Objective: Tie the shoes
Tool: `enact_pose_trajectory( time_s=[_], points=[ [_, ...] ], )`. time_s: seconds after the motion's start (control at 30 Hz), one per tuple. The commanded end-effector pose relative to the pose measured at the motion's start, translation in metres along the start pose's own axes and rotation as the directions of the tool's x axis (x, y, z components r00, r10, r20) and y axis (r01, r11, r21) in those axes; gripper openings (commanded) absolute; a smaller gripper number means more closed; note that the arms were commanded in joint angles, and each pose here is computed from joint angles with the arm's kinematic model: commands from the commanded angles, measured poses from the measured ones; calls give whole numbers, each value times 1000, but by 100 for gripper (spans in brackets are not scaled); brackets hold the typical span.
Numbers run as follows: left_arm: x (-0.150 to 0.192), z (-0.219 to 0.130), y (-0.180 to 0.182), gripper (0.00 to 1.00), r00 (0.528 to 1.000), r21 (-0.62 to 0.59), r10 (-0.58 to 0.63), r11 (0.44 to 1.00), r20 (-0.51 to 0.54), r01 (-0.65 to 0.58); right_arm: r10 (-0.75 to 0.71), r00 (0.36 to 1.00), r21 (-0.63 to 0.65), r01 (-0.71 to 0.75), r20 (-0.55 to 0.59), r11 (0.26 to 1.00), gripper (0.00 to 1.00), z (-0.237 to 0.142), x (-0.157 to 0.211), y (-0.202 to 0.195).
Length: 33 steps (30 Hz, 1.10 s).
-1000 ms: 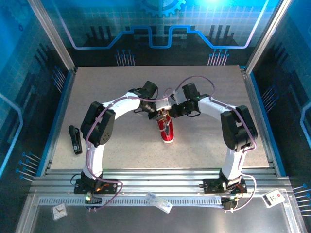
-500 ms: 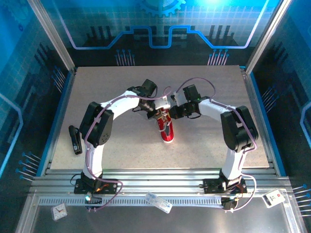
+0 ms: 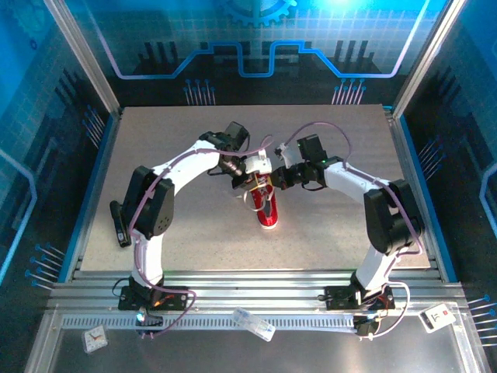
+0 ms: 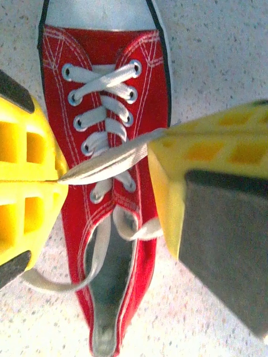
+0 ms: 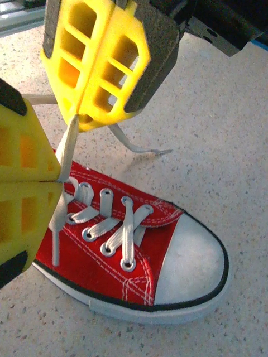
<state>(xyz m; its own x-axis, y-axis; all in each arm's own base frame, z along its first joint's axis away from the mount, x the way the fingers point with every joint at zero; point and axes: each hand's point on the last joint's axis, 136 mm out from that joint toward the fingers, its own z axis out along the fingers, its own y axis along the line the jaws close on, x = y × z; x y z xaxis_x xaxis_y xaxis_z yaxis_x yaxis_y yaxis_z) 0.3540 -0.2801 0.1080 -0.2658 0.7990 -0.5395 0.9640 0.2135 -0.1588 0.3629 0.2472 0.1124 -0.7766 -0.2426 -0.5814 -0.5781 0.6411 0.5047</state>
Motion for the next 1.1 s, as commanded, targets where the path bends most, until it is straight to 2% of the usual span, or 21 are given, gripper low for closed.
enact_pose_trajectory(
  time_s=[0.0,0.27,0.47,0.73,0.97,1.07],
  points=[
    [2,-26,-41,0,1000,135,16,991,-9,-14,-52,998,13,52,28,999,1,-11,-5,-3],
    [2,-34,-77,0,998,273,55,960,13,-57,-91,995,5,91,25,996,4,-9,-5,-9],
    [6,-33,-86,0,998,300,65,952,-11,-59,-148,989,147,148,-11,978,6,-15,0,-34],
    [10,-40,-89,0,996,291,85,954,-28,-73,-183,983,239,184,-26,953,10,-22,-3,-48],
    [-1,-39,-93,0,998,325,60,944,24,-64,-139,990,178,137,-3,974,13,-14,-6,-35],
    [-3,-36,-92,0,999,340,49,939,15,-51,-103,994,156,95,40,983,14,-22,-9,-27]
  ],
)
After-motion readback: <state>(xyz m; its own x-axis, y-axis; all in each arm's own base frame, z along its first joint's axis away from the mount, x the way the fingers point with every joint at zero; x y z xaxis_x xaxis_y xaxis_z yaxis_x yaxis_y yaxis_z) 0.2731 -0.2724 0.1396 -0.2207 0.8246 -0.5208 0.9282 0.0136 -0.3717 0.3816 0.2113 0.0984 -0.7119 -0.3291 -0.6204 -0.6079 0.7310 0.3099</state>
